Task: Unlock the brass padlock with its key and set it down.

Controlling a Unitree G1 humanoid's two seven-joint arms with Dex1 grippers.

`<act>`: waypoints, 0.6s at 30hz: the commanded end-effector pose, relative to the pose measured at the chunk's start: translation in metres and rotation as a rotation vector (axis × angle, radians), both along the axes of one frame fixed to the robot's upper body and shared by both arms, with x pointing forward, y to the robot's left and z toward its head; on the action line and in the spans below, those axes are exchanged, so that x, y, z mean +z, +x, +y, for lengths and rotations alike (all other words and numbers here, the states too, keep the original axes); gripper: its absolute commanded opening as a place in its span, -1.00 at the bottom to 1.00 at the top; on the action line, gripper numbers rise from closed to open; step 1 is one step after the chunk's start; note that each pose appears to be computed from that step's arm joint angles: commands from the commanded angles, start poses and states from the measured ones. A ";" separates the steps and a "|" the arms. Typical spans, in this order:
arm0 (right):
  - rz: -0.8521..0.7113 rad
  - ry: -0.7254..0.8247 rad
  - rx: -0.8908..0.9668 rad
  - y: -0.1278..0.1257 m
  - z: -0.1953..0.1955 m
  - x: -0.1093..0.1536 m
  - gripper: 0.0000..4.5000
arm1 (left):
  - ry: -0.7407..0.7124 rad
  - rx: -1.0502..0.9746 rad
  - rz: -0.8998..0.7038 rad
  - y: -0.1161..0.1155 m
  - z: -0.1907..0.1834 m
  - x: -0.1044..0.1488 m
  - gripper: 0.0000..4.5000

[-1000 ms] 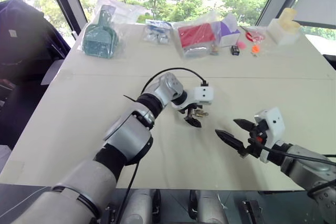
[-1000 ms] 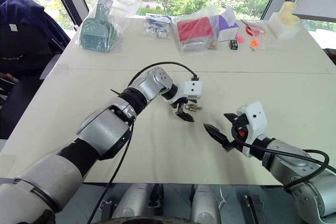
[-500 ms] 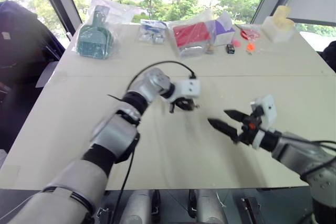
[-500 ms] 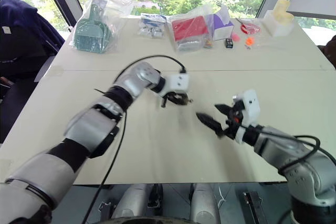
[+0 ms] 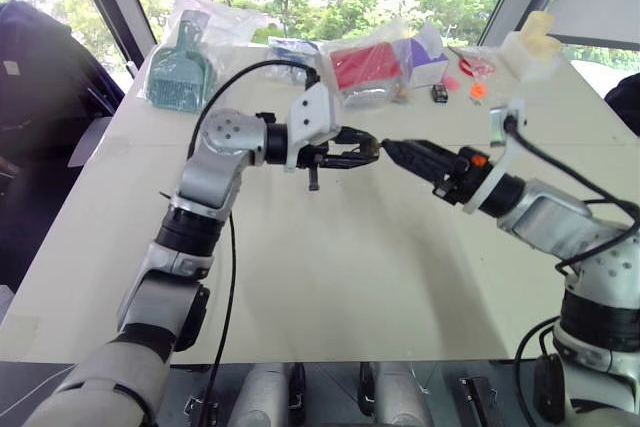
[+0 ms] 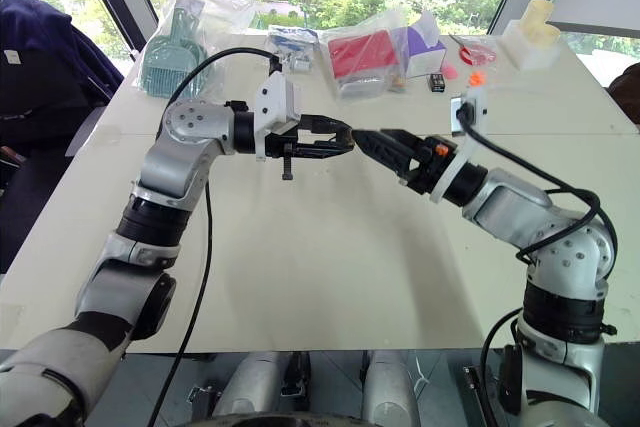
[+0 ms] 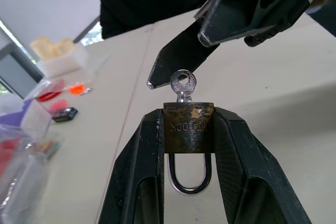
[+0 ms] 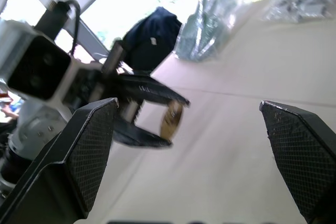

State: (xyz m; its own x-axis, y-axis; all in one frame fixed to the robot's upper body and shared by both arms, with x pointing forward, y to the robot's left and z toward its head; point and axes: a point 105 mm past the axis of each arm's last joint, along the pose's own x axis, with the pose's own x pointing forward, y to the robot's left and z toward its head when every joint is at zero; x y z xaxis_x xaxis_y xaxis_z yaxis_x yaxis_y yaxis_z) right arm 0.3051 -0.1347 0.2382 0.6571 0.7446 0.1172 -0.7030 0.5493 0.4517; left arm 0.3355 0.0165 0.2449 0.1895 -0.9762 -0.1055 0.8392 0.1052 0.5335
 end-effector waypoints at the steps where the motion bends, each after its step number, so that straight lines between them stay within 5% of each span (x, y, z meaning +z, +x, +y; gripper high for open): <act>1: -0.025 0.023 0.006 -0.003 -0.005 0.011 1.00 | -0.053 0.000 -0.060 -0.009 -0.002 0.018 -0.69; 4: -0.030 0.026 0.022 -0.006 -0.002 0.013 0.63 | -0.054 0.002 -0.057 -0.010 -0.002 0.017 -0.69; 11: -0.033 0.059 0.018 -0.007 0.005 0.018 -0.93 | -0.019 -0.034 -0.080 -0.017 -0.004 0.012 -0.69; 18: -0.011 0.071 0.021 -0.008 0.012 0.014 -0.97 | -0.017 -0.013 -0.132 -0.011 -0.005 0.016 -0.69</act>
